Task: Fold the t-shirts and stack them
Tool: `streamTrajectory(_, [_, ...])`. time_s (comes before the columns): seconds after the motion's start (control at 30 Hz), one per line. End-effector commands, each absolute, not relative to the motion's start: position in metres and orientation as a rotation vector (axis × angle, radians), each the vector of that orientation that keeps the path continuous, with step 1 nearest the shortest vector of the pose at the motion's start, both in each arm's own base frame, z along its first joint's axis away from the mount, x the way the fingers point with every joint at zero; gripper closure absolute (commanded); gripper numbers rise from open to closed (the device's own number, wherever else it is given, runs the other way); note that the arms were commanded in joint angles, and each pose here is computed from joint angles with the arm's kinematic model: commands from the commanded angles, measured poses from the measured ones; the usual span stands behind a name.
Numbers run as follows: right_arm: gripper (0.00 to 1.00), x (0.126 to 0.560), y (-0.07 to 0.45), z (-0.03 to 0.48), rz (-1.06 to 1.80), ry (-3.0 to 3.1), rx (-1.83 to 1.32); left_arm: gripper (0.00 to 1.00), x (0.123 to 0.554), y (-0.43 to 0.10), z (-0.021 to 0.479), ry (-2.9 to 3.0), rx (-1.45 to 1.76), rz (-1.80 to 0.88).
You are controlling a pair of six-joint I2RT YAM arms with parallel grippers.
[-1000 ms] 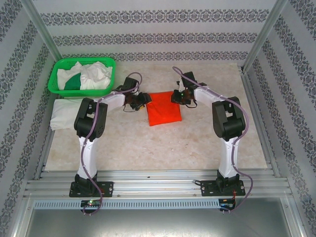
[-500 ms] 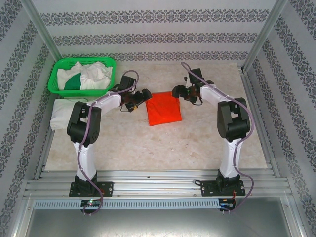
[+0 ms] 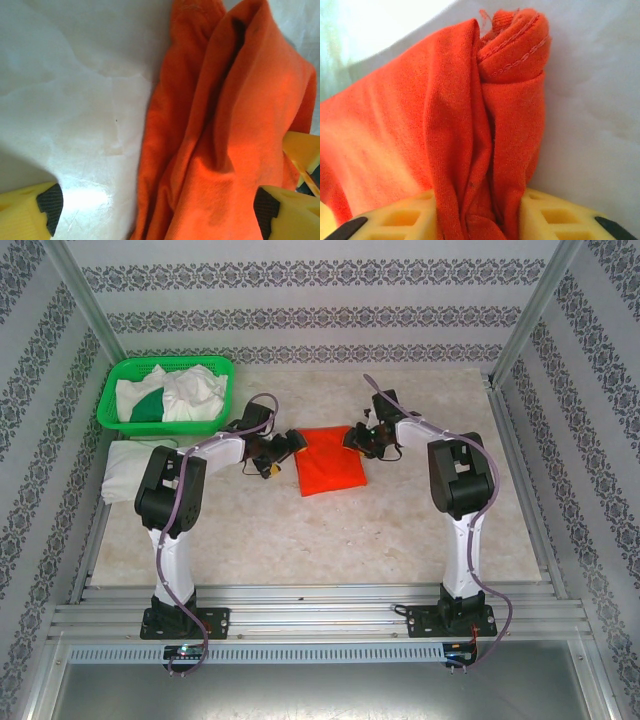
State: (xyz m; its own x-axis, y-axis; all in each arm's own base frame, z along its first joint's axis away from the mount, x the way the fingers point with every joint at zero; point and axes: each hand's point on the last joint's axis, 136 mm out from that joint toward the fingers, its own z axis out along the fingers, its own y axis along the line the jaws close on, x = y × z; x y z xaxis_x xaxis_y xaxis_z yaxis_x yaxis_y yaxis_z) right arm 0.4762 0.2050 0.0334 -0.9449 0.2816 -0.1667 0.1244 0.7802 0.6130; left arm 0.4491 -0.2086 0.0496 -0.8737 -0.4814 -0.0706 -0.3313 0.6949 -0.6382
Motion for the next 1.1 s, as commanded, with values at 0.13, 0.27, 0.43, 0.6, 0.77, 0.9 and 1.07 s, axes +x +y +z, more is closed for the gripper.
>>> streamTrajectory(0.13, [0.75,0.467,0.221,0.025,1.002,2.752,0.339,0.17,0.447,-0.236,0.050,2.658,-0.609,-1.082])
streamTrajectory(0.27, [0.77,0.465,0.219,0.022,0.998,2.763,0.344,0.35,0.449,-0.241,0.054,2.650,-0.596,-1.095])
streamTrajectory(0.43, [0.77,0.464,0.219,0.020,0.994,2.771,0.349,0.31,0.446,-0.240,0.050,2.669,-0.612,-1.069])
streamTrajectory(0.6, [0.77,0.466,0.220,0.023,1.009,2.766,0.346,0.29,0.442,-0.238,0.040,2.683,-0.631,-1.059])
streamTrajectory(0.77, [0.77,0.465,0.225,0.021,1.042,2.768,0.346,0.37,0.451,-0.249,0.043,2.632,-0.634,-1.136])
streamTrajectory(0.9, [0.78,0.464,0.230,0.021,1.082,2.761,0.342,0.44,0.458,-0.258,0.051,2.626,-0.609,-1.158])
streamTrajectory(1.07, [0.78,0.464,0.235,0.020,1.116,2.763,0.325,0.56,0.458,-0.261,0.048,2.642,-0.607,-1.152])
